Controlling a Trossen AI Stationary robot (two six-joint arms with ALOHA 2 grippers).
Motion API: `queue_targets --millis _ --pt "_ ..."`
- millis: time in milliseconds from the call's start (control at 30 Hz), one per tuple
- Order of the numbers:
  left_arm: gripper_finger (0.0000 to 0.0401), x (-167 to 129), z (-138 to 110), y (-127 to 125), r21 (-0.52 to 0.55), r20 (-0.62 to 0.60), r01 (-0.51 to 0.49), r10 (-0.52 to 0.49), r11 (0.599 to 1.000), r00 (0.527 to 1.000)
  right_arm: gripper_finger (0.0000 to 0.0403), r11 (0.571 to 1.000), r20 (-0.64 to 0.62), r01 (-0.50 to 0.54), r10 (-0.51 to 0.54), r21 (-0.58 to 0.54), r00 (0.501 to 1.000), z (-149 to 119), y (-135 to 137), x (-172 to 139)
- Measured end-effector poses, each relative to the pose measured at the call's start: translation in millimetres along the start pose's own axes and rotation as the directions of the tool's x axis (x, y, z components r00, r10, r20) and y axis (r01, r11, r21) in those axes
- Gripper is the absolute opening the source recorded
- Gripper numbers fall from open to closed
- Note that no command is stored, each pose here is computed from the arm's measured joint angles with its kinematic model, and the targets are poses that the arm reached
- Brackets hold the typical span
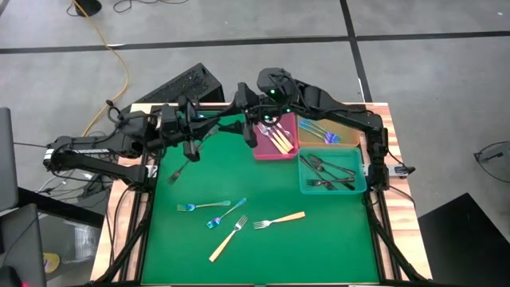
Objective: Sort silverware by color (type)
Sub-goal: Put the blue fork into the orange bin
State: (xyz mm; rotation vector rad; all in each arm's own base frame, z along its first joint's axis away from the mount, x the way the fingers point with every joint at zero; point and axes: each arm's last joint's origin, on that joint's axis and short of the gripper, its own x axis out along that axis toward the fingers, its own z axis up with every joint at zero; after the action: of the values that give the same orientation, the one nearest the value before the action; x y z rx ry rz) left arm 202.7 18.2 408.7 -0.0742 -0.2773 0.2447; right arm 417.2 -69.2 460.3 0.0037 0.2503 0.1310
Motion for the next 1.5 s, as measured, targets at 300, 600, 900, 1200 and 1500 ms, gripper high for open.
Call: queue_targets --millis 300,600,900,1200,1500 --pt "0.0 0 -13 1 -0.018 -0.128 -0.01 0.007 1.0 0.992 0.0221 0.999 -0.108 -0.007 0.01 0.034 0.994 -11 2 1" --pt "0.0 8 -24 -1 -0.043 -0.18 0.015 -0.023 0.999 0.983 0.0204 0.999 -0.118 -0.014 0.019 0.043 0.993 -14 4 5" --pt "0.0 13 -29 -2 -0.054 -0.186 0.024 -0.034 0.998 0.982 0.0148 0.998 -0.164 -0.021 0.03 0.053 0.986 -19 6 5" --pt "0.0 13 -30 -2 -0.053 -0.193 0.021 -0.031 0.998 0.981 0.004 1.0 -0.176 -0.029 0.03 0.007 0.984 -19 13 7" --pt "0.0053 6 -28 1 -0.028 -0.219 -0.052 0.044 0.998 0.975 0.004 0.997 -0.173 0.07 -0.065 0.019 0.983 -17 6 3"
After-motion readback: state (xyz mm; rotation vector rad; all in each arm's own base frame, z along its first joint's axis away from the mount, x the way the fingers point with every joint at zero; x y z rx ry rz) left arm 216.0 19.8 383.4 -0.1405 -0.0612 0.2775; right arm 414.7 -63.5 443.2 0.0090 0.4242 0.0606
